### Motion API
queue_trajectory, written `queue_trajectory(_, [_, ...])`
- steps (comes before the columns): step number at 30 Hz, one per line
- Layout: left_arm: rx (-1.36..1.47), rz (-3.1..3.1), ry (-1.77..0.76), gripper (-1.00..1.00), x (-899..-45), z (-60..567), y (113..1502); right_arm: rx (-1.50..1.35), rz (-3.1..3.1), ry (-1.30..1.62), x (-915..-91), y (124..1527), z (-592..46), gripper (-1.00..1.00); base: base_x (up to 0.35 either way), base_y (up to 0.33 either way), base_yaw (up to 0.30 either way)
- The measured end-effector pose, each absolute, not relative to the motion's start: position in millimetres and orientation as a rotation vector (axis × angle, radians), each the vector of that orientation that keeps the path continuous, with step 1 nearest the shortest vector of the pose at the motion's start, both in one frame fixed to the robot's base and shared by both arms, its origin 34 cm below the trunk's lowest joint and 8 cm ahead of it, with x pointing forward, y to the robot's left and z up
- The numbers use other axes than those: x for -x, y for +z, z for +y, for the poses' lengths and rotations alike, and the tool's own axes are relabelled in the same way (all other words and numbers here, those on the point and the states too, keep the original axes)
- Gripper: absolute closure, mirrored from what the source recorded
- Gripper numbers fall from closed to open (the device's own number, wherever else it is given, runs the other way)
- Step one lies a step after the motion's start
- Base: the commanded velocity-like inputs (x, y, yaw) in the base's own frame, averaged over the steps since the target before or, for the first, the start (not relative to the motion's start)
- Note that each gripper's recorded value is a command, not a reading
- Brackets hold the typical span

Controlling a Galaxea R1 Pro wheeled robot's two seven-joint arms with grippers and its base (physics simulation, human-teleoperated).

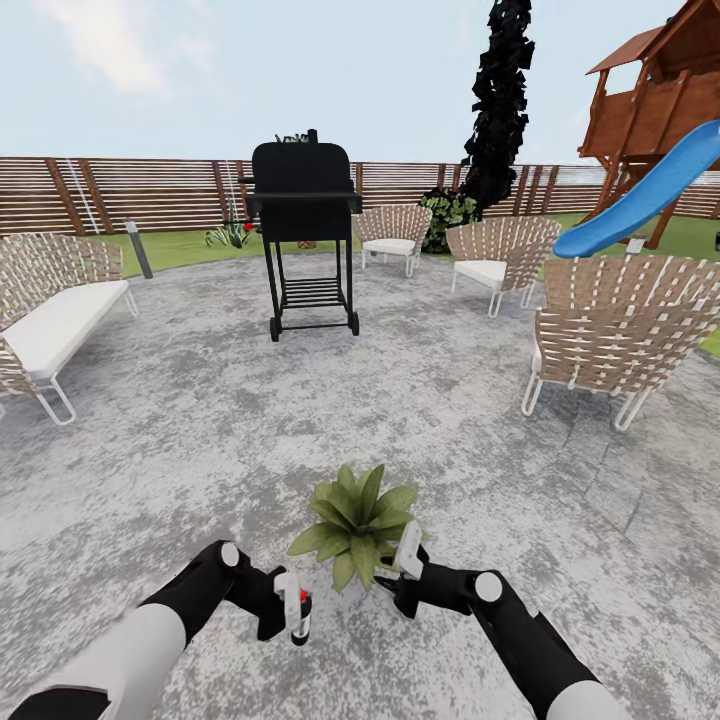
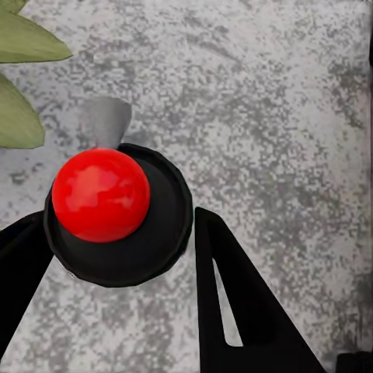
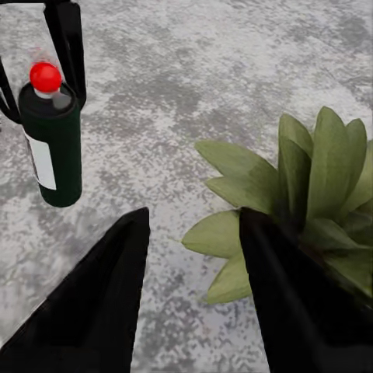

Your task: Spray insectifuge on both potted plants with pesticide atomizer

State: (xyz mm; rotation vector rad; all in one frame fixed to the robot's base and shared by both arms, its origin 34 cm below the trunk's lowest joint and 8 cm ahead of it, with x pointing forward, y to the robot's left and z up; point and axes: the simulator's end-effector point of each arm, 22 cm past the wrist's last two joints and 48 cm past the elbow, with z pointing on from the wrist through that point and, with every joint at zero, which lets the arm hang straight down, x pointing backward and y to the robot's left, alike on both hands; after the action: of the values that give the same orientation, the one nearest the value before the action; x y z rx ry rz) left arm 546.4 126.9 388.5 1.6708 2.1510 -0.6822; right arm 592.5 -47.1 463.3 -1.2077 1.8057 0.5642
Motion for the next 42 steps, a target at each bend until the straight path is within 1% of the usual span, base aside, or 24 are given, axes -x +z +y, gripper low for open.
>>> queue_trajectory(9, [-1.731, 2.075, -0.716, 1.00, -541.5, 80.2, 396.0, 1.218, 1.816, 0.590, -587.5, 462.4, -41.3, 1.00, 0.000, 0.000, 0.000])
queue_trajectory(14, [-1.742, 2.043, -0.709, 1.00, -546.3, 68.2, 402.3, 1.203, 1.838, 0.614, -585.0, 463.1, -28.2, 1.00, 0.000, 0.000, 0.000])
queue_trajectory(28, [-1.755, 1.987, -0.707, 1.00, -559.3, 43.4, 418.4, 1.194, 1.835, 0.633, -583.6, 466.5, -16.7, 1.00, 0.000, 0.000, 0.000])
queue_trajectory(42, [-1.784, 1.972, -0.694, 1.00, -561.0, 36.5, 421.1, 1.194, 1.835, 0.634, -583.6, 466.6, -16.7, 1.00, 0.000, 0.000, 0.000])
